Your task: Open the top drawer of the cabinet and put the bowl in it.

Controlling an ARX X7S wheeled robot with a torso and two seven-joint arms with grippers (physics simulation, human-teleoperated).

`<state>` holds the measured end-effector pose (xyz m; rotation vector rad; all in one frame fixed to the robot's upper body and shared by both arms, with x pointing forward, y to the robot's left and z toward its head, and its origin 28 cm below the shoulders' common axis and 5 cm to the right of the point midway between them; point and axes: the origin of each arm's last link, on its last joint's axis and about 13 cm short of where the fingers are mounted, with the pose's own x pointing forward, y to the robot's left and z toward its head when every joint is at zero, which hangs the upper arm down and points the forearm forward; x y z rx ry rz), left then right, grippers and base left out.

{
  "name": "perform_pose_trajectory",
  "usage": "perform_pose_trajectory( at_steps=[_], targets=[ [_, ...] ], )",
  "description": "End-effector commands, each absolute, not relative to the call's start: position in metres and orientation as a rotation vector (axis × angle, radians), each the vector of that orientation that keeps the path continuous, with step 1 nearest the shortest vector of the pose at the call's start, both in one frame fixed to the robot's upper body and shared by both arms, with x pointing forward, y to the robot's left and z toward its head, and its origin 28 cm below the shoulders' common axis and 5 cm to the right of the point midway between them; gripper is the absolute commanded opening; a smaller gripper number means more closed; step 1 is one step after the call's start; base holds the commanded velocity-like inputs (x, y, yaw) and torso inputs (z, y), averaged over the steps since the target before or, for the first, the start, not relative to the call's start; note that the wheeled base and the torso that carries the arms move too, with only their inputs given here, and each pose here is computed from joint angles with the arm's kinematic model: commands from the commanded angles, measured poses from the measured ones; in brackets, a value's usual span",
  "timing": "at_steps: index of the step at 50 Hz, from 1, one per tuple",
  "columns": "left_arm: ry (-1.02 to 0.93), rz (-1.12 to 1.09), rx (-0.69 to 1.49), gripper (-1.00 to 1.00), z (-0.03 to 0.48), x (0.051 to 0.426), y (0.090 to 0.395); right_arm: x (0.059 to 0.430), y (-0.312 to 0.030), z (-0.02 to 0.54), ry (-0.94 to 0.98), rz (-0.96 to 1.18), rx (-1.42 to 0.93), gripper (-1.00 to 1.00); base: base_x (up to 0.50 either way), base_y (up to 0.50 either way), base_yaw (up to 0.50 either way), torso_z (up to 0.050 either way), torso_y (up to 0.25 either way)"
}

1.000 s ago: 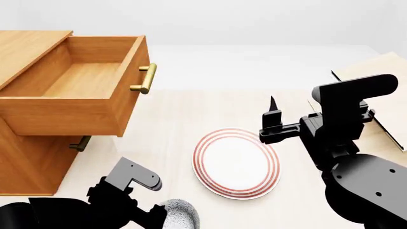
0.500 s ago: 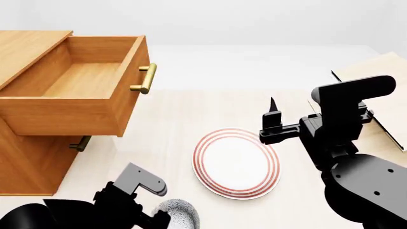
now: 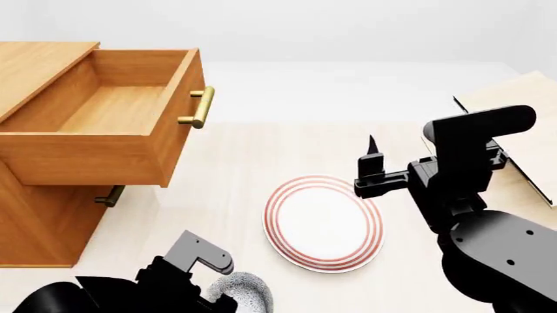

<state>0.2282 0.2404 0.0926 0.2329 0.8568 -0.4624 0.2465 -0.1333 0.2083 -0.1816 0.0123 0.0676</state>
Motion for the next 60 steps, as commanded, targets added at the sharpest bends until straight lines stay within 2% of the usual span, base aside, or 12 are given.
perform_pose_trajectory(
  at_steps=[1,30,31,55,60],
  targets=[
    [0.873,-0.468,0.235,1.00,0.085,0.232,0.239,0.248,-0.133,0.207,0.017,0.067,-0.180,1.00,0.00,0.00,0.00,0.000,0.000],
    [0.907,-0.480,0.220,1.00,0.074,0.232,0.236,0.249,-0.133,0.207,0.019,0.071,-0.182,1.00,0.00,0.00,0.00,0.000,0.000],
    [0.907,-0.480,0.219,-1.00,0.074,0.232,0.236,0.249,-0.133,0.207,0.019,0.071,-0.181,1.00,0.00,0.00,0.00,0.000,0.000],
    [0.842,-0.477,0.186,-1.00,0.085,0.236,0.236,0.249,-0.133,0.206,0.020,0.069,-0.177,1.00,0.00,0.00,0.00,0.000,0.000],
    [0.719,-0.490,0.157,-1.00,0.107,0.234,0.235,0.247,-0.133,0.208,0.011,0.068,-0.172,1.00,0.00,0.00,0.00,0.000,0.000]
  ],
)
